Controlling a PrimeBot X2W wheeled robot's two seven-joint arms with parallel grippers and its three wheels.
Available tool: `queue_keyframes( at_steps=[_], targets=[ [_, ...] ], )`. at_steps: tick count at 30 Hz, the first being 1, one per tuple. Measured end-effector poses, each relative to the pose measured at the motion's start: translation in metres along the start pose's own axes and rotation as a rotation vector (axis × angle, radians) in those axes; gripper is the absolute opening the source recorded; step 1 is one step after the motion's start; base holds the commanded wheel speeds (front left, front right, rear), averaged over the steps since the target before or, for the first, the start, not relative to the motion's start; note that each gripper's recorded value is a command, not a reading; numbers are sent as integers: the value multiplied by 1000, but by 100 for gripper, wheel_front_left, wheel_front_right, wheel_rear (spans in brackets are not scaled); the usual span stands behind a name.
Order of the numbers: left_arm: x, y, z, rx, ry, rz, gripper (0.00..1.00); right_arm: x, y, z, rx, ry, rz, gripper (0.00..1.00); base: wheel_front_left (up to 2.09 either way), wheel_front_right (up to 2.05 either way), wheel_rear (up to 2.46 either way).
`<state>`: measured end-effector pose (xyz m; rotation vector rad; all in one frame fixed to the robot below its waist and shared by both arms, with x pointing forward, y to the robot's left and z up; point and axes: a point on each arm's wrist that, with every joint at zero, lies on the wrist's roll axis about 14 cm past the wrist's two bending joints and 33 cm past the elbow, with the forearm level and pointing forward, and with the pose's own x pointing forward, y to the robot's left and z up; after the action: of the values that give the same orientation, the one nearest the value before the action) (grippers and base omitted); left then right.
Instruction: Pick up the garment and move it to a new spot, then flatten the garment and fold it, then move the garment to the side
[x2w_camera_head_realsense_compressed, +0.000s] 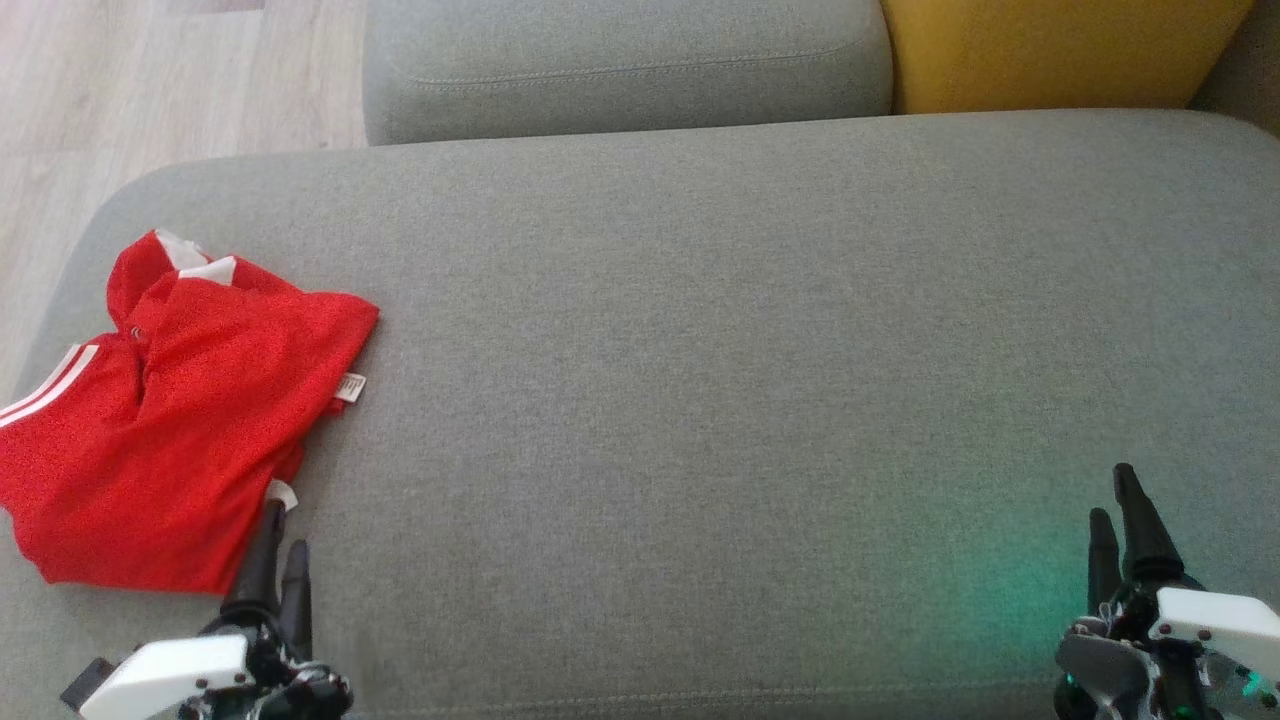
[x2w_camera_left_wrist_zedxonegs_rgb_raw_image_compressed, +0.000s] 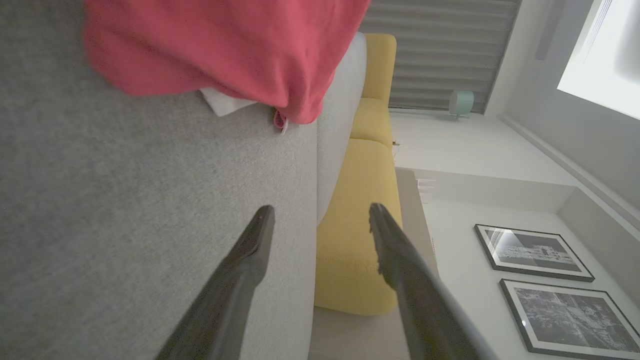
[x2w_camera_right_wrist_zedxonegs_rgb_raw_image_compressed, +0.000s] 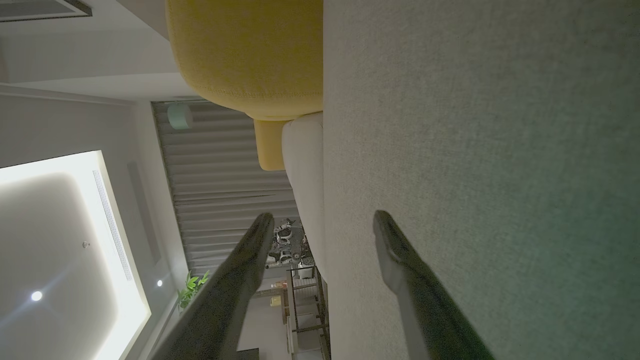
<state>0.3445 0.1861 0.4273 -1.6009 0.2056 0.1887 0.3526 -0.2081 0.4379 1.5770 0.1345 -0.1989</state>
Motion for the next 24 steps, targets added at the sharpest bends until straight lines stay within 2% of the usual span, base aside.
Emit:
queue_keyframes(
  at_steps=[12,24],
  targets=[
    [2,-6,4,29,-32,-14,100,1,3,4,-67,-27,4,100,0,0,0],
    [6,-20,14,92,-77,-52,100,6,26,8,-220,-52,64,100,0,0,0]
  ],
)
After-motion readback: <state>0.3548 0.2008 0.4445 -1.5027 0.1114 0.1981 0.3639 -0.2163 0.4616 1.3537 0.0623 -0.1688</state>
